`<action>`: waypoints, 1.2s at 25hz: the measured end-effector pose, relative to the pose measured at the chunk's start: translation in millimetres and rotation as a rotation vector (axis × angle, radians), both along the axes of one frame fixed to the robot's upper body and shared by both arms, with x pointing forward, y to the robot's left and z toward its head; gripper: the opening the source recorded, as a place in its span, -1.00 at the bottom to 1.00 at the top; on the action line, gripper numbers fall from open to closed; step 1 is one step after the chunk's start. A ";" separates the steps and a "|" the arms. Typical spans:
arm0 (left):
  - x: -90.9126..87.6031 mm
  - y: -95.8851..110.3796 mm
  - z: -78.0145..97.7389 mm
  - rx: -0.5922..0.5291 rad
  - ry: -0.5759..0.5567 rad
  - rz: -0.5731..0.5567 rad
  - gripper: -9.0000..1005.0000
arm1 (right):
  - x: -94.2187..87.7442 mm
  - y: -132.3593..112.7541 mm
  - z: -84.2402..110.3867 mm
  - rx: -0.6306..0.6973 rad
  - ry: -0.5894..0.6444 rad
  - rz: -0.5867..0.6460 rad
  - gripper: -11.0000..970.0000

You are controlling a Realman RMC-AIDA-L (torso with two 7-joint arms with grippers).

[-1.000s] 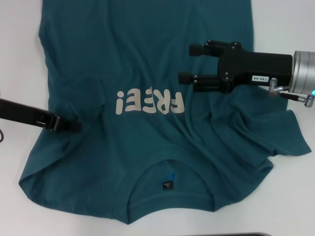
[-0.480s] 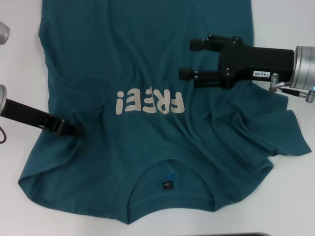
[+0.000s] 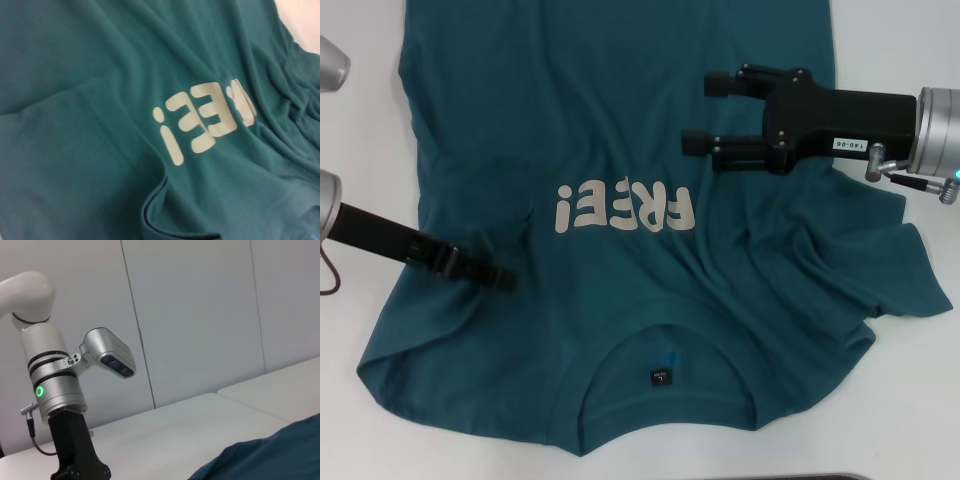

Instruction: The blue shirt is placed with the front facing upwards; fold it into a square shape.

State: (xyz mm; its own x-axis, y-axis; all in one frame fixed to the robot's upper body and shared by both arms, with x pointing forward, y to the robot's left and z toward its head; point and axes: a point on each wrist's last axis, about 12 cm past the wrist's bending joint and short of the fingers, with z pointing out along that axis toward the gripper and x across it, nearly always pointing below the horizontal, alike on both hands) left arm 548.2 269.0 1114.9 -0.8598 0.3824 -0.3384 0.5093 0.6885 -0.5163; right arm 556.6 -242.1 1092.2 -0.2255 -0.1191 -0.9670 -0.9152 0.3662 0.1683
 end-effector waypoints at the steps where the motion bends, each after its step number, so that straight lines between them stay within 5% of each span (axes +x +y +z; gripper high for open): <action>1: 0.0 -1.2 0.3 -0.004 -0.002 -0.005 -0.03 | 0.1 0.0 0.0 0.000 0.000 0.000 0.84; 9: 0.5 -16.5 0.3 -0.031 -0.041 -0.060 0.28 | 0.0 0.8 -0.7 0.000 0.001 -0.002 0.84; 24: 5.1 -16.4 12.9 -0.100 -0.120 -0.072 0.25 | -0.9 -0.8 -2.2 0.006 -0.001 -0.019 0.84; 30: 12.7 -6.4 15.5 -0.181 -0.253 0.004 0.25 | -1.7 -6.8 -3.9 0.010 0.004 -0.051 0.84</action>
